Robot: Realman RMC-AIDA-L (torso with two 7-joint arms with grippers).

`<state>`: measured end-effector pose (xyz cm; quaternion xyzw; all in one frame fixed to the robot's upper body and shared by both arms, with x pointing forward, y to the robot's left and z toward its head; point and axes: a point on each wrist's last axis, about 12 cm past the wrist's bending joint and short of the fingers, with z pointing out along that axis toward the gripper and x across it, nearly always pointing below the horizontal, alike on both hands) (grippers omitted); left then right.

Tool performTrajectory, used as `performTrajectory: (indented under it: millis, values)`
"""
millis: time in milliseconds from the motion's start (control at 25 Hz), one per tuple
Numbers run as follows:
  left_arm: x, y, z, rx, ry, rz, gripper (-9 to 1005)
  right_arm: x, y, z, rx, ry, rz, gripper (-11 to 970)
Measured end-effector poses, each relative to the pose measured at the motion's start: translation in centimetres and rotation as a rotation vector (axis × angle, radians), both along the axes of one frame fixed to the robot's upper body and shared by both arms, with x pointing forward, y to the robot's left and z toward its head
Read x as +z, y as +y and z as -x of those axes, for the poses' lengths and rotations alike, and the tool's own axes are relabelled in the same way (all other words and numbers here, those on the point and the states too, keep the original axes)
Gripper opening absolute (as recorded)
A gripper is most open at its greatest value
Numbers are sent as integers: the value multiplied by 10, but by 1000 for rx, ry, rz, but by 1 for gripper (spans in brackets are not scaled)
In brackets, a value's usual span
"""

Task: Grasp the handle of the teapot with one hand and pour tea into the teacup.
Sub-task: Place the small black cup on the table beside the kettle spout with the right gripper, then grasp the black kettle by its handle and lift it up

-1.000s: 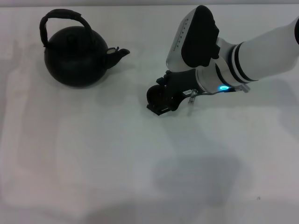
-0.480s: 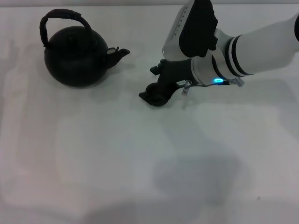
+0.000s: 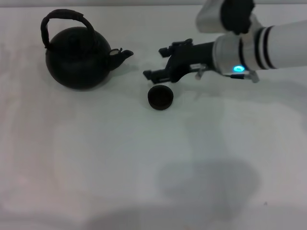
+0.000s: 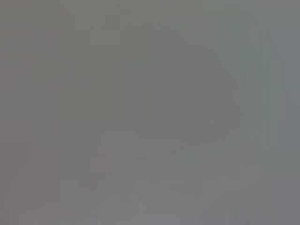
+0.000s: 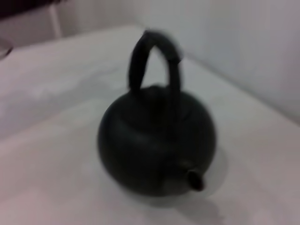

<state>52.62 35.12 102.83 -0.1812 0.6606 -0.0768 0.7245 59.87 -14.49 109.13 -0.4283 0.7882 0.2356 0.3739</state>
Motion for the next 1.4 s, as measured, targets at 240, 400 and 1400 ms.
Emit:
performTrajectory:
  millis: [240,400,1400]
  values:
    - [-2,8,6,59,-17,91,781,-2,-31,-4,-129,33,-146,823]
    - [-4,13,12,114,-26,134,782,-7,-60,-12,-323,79,-328,820]
    - [-15,1,21,-123,87,-45,775,-43,-174,-23,-906,-395,-85,811]
